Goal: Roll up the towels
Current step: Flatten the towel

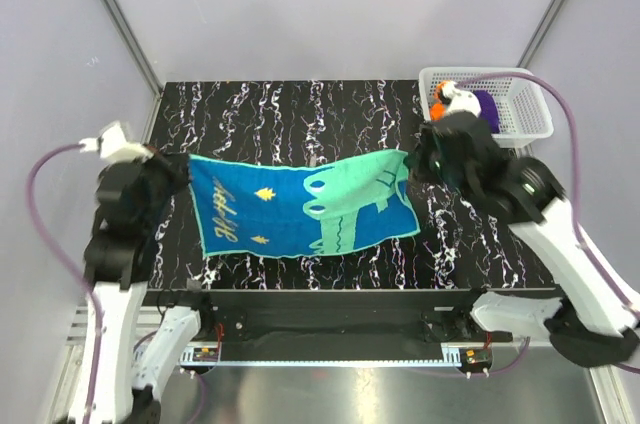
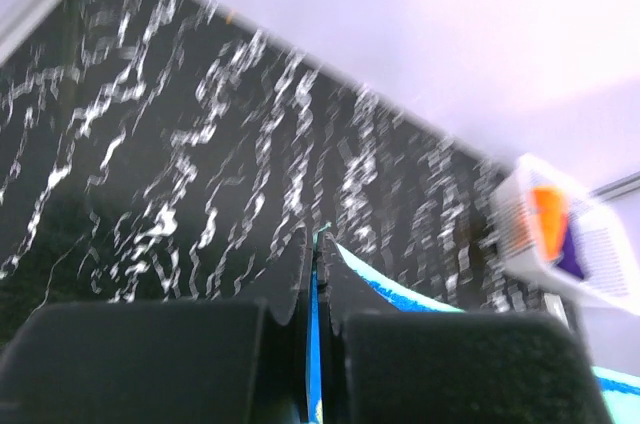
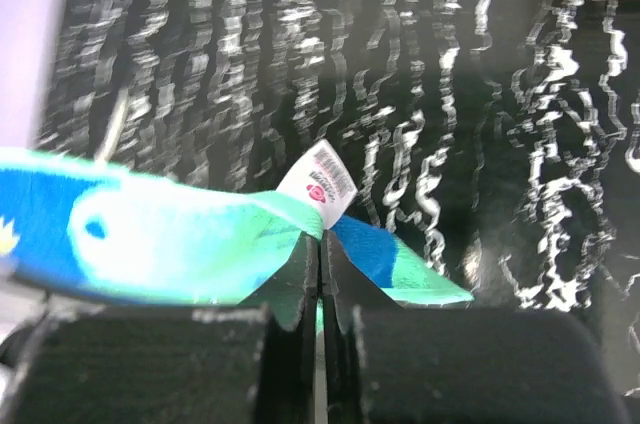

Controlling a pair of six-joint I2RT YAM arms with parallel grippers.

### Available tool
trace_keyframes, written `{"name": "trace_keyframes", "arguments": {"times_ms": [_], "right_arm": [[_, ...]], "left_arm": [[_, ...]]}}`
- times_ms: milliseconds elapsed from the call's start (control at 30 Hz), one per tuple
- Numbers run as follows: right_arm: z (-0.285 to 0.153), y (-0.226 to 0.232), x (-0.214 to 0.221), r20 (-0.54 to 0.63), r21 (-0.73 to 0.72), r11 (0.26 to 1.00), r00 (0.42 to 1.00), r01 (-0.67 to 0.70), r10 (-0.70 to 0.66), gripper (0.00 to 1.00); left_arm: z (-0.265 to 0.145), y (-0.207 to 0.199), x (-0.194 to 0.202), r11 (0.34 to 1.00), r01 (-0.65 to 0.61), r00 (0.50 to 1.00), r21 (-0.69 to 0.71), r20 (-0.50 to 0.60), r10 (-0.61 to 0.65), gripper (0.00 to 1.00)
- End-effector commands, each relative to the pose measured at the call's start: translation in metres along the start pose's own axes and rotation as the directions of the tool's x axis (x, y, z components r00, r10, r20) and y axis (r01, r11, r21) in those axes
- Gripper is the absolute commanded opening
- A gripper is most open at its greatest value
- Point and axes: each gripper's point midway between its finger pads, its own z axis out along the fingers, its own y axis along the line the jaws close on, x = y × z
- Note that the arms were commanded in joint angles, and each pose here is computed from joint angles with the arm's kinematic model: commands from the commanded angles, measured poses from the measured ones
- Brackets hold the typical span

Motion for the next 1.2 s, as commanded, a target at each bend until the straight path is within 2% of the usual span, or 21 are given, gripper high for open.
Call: {"name": "trace_keyframes", "arguments": {"times_ms": [0, 100, 133, 233, 333, 467, 500, 533, 600, 633, 733, 767, 833, 867, 933, 967, 1000, 1033, 1067, 1100, 1167], "right_arm": [[0.066, -0.024, 0.013, -0.125, 0.103, 0.994, 0.992, 0.047, -0.034, 0.00], [0.121, -0.033, 0.037, -0.213, 0.090, 0.996, 0.977, 0.010, 0.009, 0.00], [0.146, -0.047, 0.056, -0.281, 0.123, 0.992, 0.959, -0.002, 0.036, 0.00], [0.199, -0.065, 0.078, -0.357, 0.157, 0.988, 0.932, -0.010, 0.066, 0.00], [0.248, -0.077, 0.082, -0.396, 0.166, 0.986, 0.915, -0.009, 0.075, 0.00], [0.297, -0.087, 0.079, -0.444, 0.146, 0.989, 0.894, 0.003, 0.062, 0.00], [0.306, -0.083, 0.063, -0.421, 0.136, 0.991, 0.905, 0.002, 0.055, 0.03], [0.317, -0.096, 0.078, -0.468, 0.175, 0.984, 0.882, 0.024, 0.061, 0.06], [0.333, -0.109, 0.075, -0.478, 0.202, 0.978, 0.876, 0.045, 0.058, 0.12], [0.337, -0.115, 0.075, -0.485, 0.212, 0.976, 0.872, 0.048, 0.062, 0.23], [0.349, -0.140, 0.072, -0.484, 0.258, 0.965, 0.871, 0.052, 0.083, 0.37], [0.351, -0.147, 0.072, -0.486, 0.268, 0.962, 0.869, 0.052, 0.088, 0.54], [0.356, -0.163, 0.073, -0.488, 0.291, 0.956, 0.865, 0.038, 0.114, 0.73], [0.356, -0.170, 0.072, -0.488, 0.298, 0.954, 0.864, 0.036, 0.120, 0.79], [0.354, -0.189, 0.071, -0.481, 0.342, 0.939, 0.865, 0.035, 0.143, 0.80], [0.352, -0.195, 0.070, -0.481, 0.352, 0.935, 0.865, 0.044, 0.141, 0.80], [0.349, -0.200, 0.071, -0.484, 0.364, 0.930, 0.863, 0.049, 0.144, 0.80], [0.343, -0.202, 0.064, -0.468, 0.375, 0.925, 0.872, 0.052, 0.141, 0.80], [0.334, -0.197, 0.057, -0.456, 0.363, 0.931, 0.880, 0.048, 0.133, 0.79], [0.334, -0.198, 0.061, -0.462, 0.367, 0.929, 0.876, 0.047, 0.138, 0.79], [0.319, -0.180, 0.044, -0.423, 0.317, 0.948, 0.895, -0.002, 0.144, 0.79]], "left_arm": [[0.043, 0.017, 0.033, 0.997, -0.050, 0.992, -0.067, -0.120, 0.042, 0.00], [0.078, 0.040, 0.073, 0.990, -0.060, 0.980, -0.126, -0.194, 0.035, 0.00], [0.095, 0.047, 0.087, 0.988, -0.063, 0.975, -0.143, -0.222, 0.030, 0.00], [0.129, 0.072, 0.128, 0.976, -0.070, 0.957, -0.208, -0.291, 0.007, 0.00], [0.163, 0.089, 0.151, 0.960, -0.089, 0.940, -0.266, -0.342, -0.007, 0.00], [0.211, 0.098, 0.158, 0.942, -0.118, 0.928, -0.314, -0.372, -0.008, 0.00], [0.217, 0.102, 0.162, 0.936, -0.136, 0.917, -0.326, -0.398, -0.005, 0.00], [0.229, 0.110, 0.172, 0.925, -0.166, 0.903, -0.343, -0.429, 0.002, 0.00], [0.247, 0.117, 0.170, 0.914, -0.193, 0.899, -0.357, -0.438, 0.019, 0.00], [0.252, 0.119, 0.172, 0.912, -0.194, 0.897, -0.362, -0.442, 0.015, 0.00], [0.270, 0.125, 0.176, 0.914, -0.174, 0.892, -0.366, -0.451, -0.011, 0.00], [0.274, 0.126, 0.176, 0.916, -0.173, 0.892, -0.363, -0.453, -0.011, 0.00], [0.286, 0.127, 0.178, 0.914, -0.183, 0.888, -0.361, -0.460, -0.004, 0.00], [0.289, 0.129, 0.180, 0.912, -0.188, 0.884, -0.365, -0.467, -0.005, 0.00], [0.297, 0.131, 0.181, 0.907, -0.201, 0.877, -0.371, -0.480, -0.002, 0.02], [0.298, 0.129, 0.181, 0.910, -0.206, 0.875, -0.360, -0.484, 0.007, 0.09], [0.299, 0.130, 0.180, 0.909, -0.205, 0.877, -0.363, -0.480, 0.006, 0.22], [0.295, 0.128, 0.175, 0.909, -0.203, 0.884, -0.365, -0.467, 0.010, 0.43], [0.292, 0.122, 0.161, 0.914, -0.188, 0.903, -0.360, -0.430, 0.016, 0.71], [0.290, 0.126, 0.165, 0.909, -0.192, 0.900, -0.371, -0.436, 0.013, 0.79], [0.281, 0.117, 0.145, 0.912, -0.178, 0.921, -0.369, -0.390, 0.022, 0.89]]}}
